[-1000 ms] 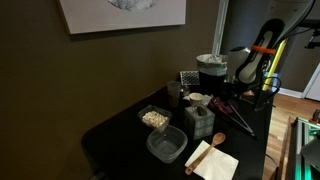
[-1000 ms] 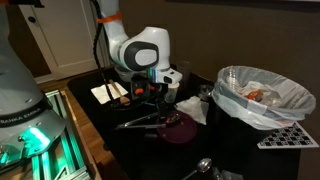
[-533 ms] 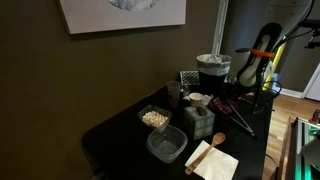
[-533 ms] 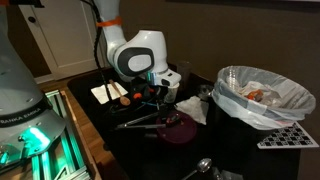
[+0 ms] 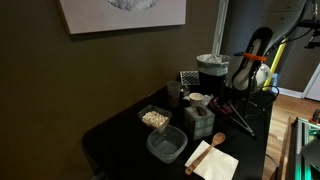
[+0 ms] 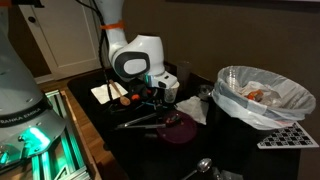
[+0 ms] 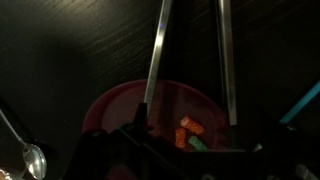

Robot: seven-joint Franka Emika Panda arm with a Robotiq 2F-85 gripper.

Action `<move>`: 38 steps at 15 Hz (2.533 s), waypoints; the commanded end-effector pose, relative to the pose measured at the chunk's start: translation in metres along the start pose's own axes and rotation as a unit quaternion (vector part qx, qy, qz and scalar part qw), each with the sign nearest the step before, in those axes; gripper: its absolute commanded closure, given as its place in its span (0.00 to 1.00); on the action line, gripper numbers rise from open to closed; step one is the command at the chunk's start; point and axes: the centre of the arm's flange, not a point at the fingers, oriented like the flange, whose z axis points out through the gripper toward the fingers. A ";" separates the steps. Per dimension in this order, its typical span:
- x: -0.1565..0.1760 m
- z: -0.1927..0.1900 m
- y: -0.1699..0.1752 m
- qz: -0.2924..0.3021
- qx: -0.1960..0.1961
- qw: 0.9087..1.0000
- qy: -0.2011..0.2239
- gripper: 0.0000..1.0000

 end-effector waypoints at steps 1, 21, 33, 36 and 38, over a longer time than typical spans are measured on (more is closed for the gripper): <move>0.000 0.014 -0.002 -0.011 0.003 1.000 0.002 0.00; 0.012 0.018 -0.030 -0.039 0.010 0.999 -0.001 1.00; 0.040 -0.013 -0.021 -0.086 0.028 0.995 -0.032 0.97; 0.056 -0.014 -0.020 -0.112 0.037 0.991 -0.059 0.97; 0.064 -0.007 -0.021 -0.132 0.043 0.987 -0.084 0.97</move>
